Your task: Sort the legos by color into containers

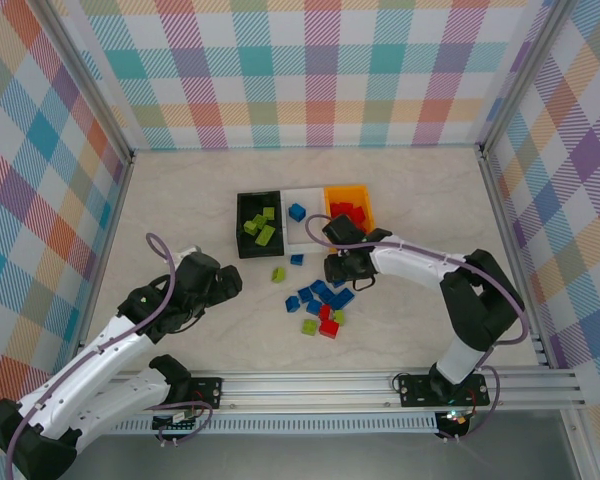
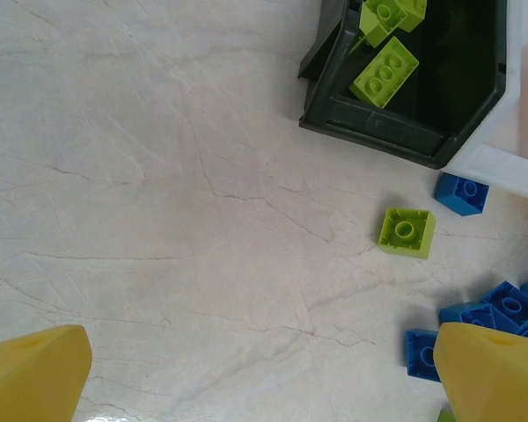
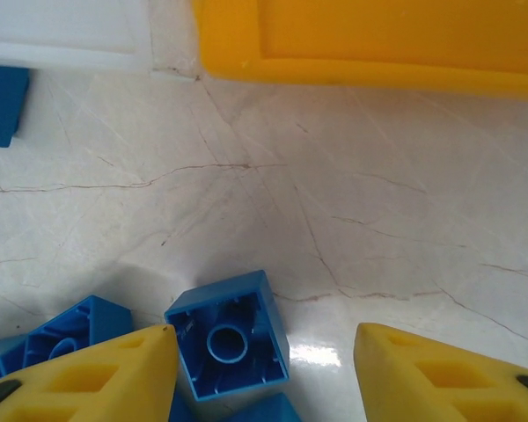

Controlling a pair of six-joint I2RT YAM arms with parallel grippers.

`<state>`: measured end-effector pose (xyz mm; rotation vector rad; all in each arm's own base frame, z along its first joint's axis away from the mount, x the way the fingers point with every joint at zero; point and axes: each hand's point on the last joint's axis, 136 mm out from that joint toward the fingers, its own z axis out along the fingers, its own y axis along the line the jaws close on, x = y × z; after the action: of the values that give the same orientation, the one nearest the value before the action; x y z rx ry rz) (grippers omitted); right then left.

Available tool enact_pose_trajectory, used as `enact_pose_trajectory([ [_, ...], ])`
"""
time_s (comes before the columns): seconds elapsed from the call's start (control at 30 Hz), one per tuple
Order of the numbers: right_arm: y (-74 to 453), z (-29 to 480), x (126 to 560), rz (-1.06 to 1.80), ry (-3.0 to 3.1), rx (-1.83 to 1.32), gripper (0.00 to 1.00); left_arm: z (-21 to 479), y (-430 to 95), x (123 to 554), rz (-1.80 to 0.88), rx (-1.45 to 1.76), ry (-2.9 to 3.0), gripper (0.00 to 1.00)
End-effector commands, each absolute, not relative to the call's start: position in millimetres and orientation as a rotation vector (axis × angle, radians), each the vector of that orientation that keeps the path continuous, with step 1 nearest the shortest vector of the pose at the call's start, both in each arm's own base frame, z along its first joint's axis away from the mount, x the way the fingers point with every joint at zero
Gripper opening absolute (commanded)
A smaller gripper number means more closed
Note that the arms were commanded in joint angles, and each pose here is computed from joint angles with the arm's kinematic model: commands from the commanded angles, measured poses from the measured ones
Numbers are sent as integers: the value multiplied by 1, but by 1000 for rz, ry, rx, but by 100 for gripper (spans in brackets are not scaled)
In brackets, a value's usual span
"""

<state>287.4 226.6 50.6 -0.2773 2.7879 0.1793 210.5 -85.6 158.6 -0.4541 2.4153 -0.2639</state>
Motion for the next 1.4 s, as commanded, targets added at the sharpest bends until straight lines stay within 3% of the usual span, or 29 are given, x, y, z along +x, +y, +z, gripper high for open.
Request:
enact_pose_trajectory([
  [0.0,237,49,291,212,2782,-312,58,161,-80,211,-251,-480,2398,100],
  [0.63,229,17,280,153,2868,-314,56,155,-82,213,-243,-482,2412,100],
  [0.8,225,13,280,125,2859,-312,44,155,-81,213,-242,-482,2412,100],
  [1.0,236,63,290,234,2730,-327,30,154,-82,214,-242,-483,2415,100],
  [1.2,274,139,320,385,2559,-379,29,151,-85,214,-254,-483,2424,100],
  [1.37,312,141,368,381,2543,-350,29,147,-88,214,-265,-479,2441,100],
])
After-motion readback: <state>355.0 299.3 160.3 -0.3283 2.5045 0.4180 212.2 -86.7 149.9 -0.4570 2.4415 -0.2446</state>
